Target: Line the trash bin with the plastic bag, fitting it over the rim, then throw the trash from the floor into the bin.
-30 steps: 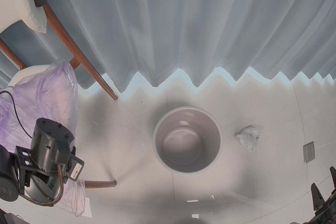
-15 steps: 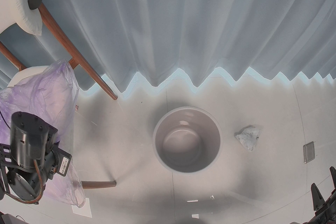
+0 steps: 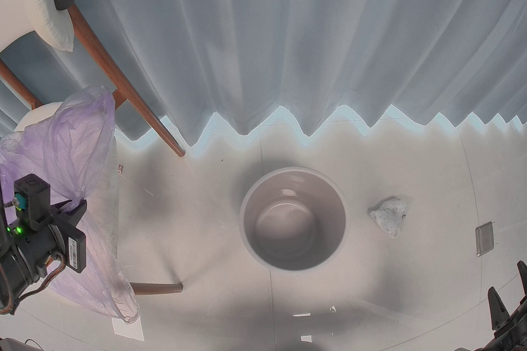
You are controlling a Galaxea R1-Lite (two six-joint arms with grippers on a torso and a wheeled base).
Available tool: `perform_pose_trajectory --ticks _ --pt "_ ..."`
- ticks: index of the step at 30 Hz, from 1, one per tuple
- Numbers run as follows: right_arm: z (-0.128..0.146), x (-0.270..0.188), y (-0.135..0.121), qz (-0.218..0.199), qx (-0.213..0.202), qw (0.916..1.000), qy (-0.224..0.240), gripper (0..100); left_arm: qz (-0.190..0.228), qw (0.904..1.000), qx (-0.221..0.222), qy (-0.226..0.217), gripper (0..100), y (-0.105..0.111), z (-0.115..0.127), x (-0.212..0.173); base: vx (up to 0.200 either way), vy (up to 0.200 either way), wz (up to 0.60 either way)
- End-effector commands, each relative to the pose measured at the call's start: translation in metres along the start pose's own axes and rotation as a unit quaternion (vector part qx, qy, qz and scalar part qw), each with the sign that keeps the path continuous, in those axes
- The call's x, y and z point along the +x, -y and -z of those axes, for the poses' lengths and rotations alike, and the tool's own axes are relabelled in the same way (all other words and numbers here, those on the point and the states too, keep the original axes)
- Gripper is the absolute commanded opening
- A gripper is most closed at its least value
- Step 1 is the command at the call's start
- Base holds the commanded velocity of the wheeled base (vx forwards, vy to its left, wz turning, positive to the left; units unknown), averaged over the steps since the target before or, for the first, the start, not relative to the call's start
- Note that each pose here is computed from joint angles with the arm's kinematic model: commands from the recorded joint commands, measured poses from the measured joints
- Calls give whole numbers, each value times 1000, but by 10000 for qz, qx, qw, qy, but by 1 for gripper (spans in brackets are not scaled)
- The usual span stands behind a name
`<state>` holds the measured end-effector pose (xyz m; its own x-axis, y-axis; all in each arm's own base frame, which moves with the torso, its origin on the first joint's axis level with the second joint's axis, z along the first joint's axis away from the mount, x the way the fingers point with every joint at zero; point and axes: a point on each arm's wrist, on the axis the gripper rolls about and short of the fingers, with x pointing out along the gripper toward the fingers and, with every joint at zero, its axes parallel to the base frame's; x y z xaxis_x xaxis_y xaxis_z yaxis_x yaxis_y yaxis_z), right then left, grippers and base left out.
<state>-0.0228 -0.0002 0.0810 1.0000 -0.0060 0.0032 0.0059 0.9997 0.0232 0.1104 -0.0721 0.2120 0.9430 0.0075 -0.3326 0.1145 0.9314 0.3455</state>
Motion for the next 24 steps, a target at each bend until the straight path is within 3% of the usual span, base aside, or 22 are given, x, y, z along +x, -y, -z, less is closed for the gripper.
perform_pose_trajectory --ticks 1,13,19,24 --pt "5 0 0 -7 -1 10000 -1 100 237 9983 -328 415 0 -14 0 -19 0 0 0" --pt "5 0 0 1 -1 10000 -1 100 1204 9845 -1097 655 0 -16 -1 -28 0 0 0" --pt "5 0 0 1 7 10000 -1 100 1954 9687 -1360 702 0 -14 -4 -30 0 0 0" --pt "5 0 0 1 7 10000 -1 100 2302 9577 -1601 650 0 -13 -5 -31 0 0 0"
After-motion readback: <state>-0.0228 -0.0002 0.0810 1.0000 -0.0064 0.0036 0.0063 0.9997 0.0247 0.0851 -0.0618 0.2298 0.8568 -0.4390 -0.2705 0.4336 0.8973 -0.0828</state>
